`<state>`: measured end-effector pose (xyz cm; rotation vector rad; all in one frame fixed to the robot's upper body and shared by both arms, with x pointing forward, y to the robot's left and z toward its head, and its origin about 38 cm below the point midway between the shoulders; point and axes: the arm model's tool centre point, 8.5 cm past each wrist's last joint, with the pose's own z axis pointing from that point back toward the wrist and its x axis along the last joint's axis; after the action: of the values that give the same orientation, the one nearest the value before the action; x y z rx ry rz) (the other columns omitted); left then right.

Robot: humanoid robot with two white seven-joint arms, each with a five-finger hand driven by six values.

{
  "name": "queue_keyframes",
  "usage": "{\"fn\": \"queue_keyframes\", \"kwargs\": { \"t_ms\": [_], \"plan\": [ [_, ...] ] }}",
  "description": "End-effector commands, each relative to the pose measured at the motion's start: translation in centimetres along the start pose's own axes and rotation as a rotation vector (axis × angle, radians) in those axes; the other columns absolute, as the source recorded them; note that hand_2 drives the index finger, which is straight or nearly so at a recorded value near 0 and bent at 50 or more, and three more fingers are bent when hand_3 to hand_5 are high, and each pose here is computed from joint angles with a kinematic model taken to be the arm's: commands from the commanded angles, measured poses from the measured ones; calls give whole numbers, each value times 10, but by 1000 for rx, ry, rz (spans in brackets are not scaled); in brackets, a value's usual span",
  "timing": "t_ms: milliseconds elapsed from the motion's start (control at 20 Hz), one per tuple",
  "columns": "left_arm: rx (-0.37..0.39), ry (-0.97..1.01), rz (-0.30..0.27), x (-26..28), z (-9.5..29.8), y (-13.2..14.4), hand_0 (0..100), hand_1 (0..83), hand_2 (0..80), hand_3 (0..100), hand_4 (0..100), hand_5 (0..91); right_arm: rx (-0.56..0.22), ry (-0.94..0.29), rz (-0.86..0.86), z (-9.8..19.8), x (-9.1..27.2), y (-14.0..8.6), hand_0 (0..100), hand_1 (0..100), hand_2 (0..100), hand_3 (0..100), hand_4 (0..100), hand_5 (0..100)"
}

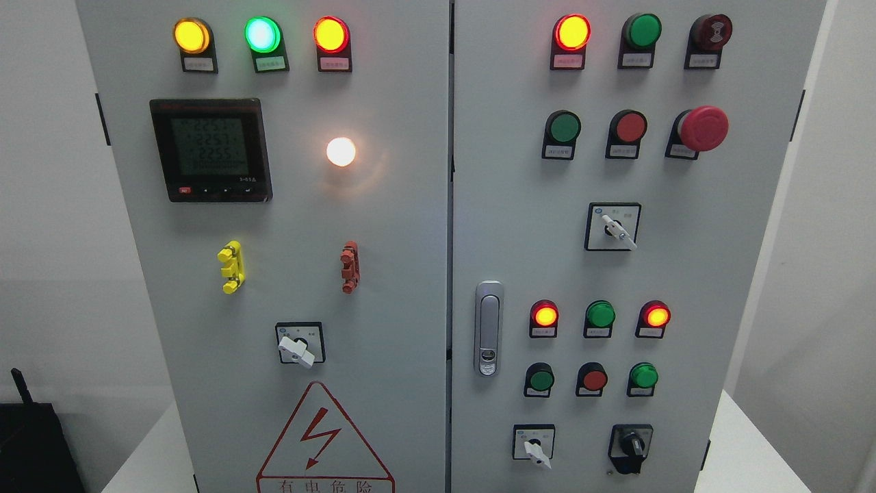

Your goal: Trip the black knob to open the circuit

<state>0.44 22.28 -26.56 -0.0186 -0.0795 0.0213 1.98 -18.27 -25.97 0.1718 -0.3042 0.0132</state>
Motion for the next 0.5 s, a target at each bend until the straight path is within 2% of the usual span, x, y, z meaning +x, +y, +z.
{"fn": "queue_keyframes", "kwargs": {
  "t_ms": [0, 200, 300, 350, 450],
  "plan": [
    [-1, -6, 3, 3, 0, -1, 120, 389, 0, 0, 0, 0, -18, -89, -21, -5, 29, -1, 70, 418, 0, 412, 294, 74],
    [-1, -4, 3, 2, 0, -1, 120, 389, 0, 0, 0, 0, -30, -183, -40, -7, 59, -3, 72, 463, 0, 538, 368, 159],
    [-1, -4, 3, 2, 0, -1, 120, 389, 0, 0, 0, 0, -52, -226, -42, -7, 72, -5, 95, 505, 0, 662, 433, 232],
    [-1, -6, 3, 3, 0, -1, 120, 389, 0, 0, 0, 0, -61, -245, -41, -7, 78, -6, 100, 513, 0, 664, 440, 236],
    [-1, -6, 3, 3, 0, -1, 120, 389, 0, 0, 0, 0, -64, -286, -37, -6, 86, -6, 116, 561, 0, 730, 504, 313]
  ]
}}
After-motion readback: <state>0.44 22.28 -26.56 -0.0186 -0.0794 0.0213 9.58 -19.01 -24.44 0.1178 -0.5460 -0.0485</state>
